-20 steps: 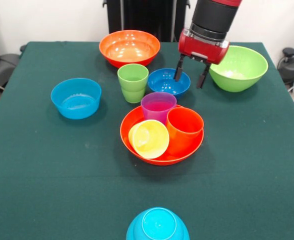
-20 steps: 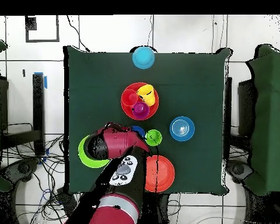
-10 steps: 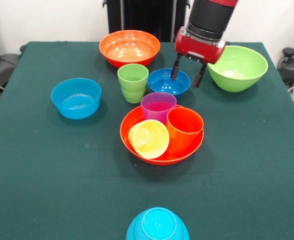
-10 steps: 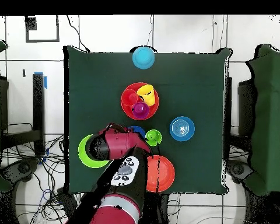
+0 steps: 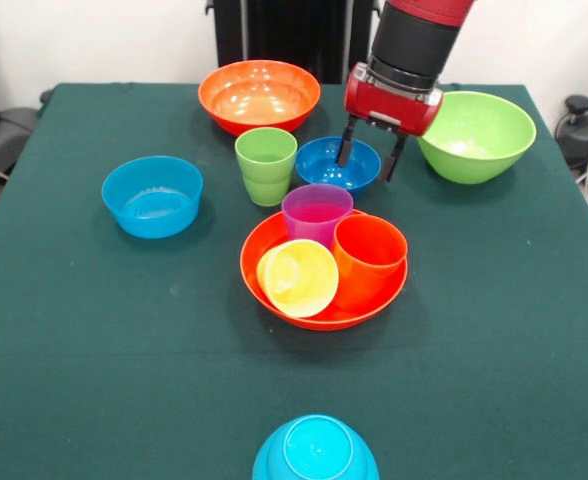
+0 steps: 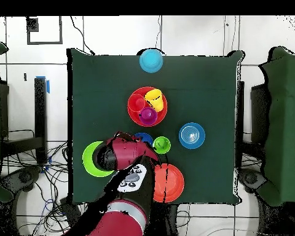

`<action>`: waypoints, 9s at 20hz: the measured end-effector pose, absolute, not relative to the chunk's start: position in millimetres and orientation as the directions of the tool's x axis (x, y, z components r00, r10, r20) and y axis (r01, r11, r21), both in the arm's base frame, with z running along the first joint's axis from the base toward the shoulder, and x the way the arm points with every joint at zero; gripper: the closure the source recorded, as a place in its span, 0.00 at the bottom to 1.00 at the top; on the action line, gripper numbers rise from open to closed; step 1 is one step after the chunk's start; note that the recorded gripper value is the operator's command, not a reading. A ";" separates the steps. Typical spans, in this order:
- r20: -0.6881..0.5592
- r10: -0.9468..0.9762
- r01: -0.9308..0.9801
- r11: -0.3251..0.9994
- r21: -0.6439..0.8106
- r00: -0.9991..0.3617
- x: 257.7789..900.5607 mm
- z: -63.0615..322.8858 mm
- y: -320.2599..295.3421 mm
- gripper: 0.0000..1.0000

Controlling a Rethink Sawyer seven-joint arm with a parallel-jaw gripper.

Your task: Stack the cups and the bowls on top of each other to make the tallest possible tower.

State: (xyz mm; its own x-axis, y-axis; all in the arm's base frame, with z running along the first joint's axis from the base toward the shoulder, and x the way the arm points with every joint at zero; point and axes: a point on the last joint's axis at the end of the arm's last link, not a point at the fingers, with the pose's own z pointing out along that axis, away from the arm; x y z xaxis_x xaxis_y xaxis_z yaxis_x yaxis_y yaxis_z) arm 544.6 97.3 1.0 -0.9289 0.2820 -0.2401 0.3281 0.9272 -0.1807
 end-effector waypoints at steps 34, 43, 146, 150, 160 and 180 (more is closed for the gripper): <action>-0.323 0.312 0.364 0.924 -0.116 -0.894 550.5 -3.8 99.2 0.00; -0.322 0.313 0.363 0.925 -0.110 -0.894 550.8 -4.6 102.1 0.00; -0.269 0.357 0.416 0.885 -0.211 -0.895 625.0 176.4 98.3 1.00; -0.335 0.338 0.415 0.889 -0.194 -0.880 652.1 203.2 87.5 1.00; -0.404 0.368 0.444 0.889 -0.111 -0.838 725.9 254.3 40.6 1.00; -0.402 0.181 0.241 0.965 -0.103 -0.897 792.7 246.4 51.4 1.00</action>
State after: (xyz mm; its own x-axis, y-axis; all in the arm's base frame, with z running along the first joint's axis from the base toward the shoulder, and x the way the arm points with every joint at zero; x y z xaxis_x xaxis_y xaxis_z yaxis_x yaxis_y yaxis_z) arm 792.7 51.4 246.4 -0.8973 0.1813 -0.4025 0.2413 0.9649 -0.1033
